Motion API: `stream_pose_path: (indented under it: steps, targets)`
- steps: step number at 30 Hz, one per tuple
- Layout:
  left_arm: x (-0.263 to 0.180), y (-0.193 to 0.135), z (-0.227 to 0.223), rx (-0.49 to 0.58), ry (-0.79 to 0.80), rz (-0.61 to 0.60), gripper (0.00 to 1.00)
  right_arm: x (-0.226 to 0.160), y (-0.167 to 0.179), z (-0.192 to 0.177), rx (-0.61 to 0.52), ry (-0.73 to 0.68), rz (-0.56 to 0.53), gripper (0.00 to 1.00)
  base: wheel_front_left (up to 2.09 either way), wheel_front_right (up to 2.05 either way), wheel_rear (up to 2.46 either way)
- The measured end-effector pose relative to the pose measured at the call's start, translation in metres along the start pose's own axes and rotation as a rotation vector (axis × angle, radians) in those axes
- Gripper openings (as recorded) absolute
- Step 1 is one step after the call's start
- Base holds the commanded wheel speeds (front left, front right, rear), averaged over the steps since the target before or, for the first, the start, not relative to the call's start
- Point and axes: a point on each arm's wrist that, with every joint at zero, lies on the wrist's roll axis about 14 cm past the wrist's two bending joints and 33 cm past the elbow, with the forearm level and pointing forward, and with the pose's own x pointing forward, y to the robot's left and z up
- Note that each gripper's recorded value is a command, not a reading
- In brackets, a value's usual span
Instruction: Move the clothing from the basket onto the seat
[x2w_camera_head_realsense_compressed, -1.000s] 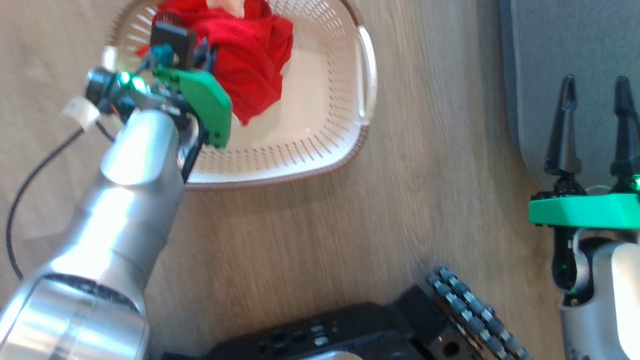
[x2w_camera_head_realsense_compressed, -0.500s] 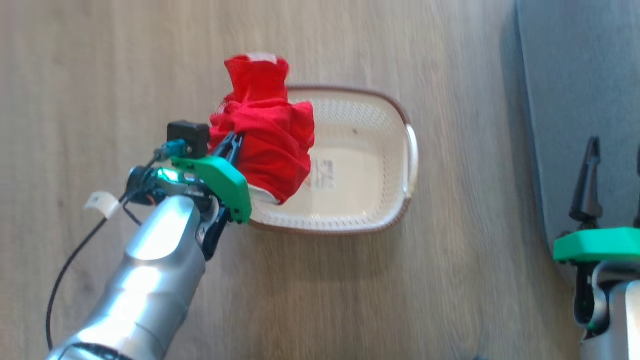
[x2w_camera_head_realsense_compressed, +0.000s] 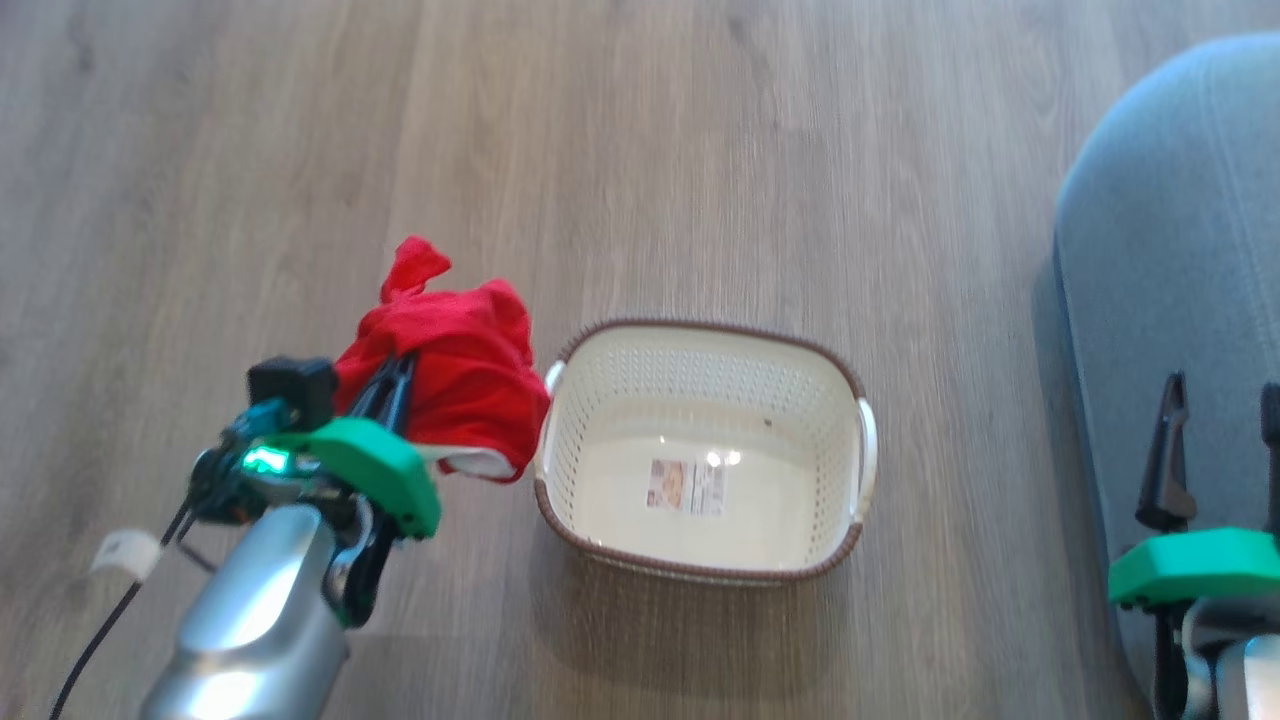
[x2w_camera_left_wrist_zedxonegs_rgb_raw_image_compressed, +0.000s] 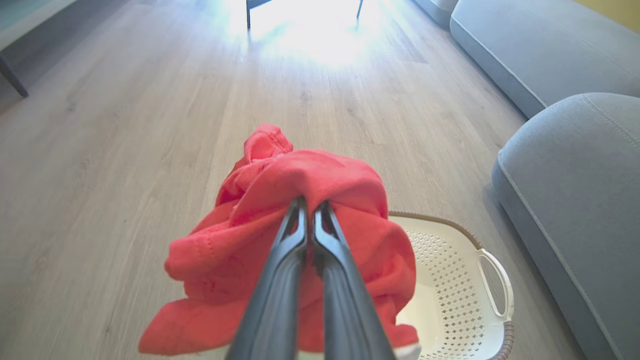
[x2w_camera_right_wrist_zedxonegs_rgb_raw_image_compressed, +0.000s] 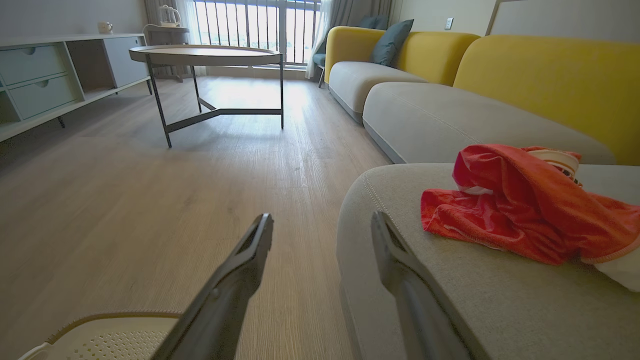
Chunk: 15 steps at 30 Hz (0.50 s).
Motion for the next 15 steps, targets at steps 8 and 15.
stream_pose_path:
  steps: [8,15]
  targets:
    - [-0.043,0.022,0.031,0.029,-0.095,0.068,0.0,-0.011,0.02,0.01,-0.009,-0.02,0.066,1.0,0.0,0.0,0.0]
    - [-0.057,0.015,0.049,0.045,-0.138,0.06,0.0,-0.015,0.038,0.013,-0.015,-0.022,0.132,1.0,0.0,0.0,0.0]
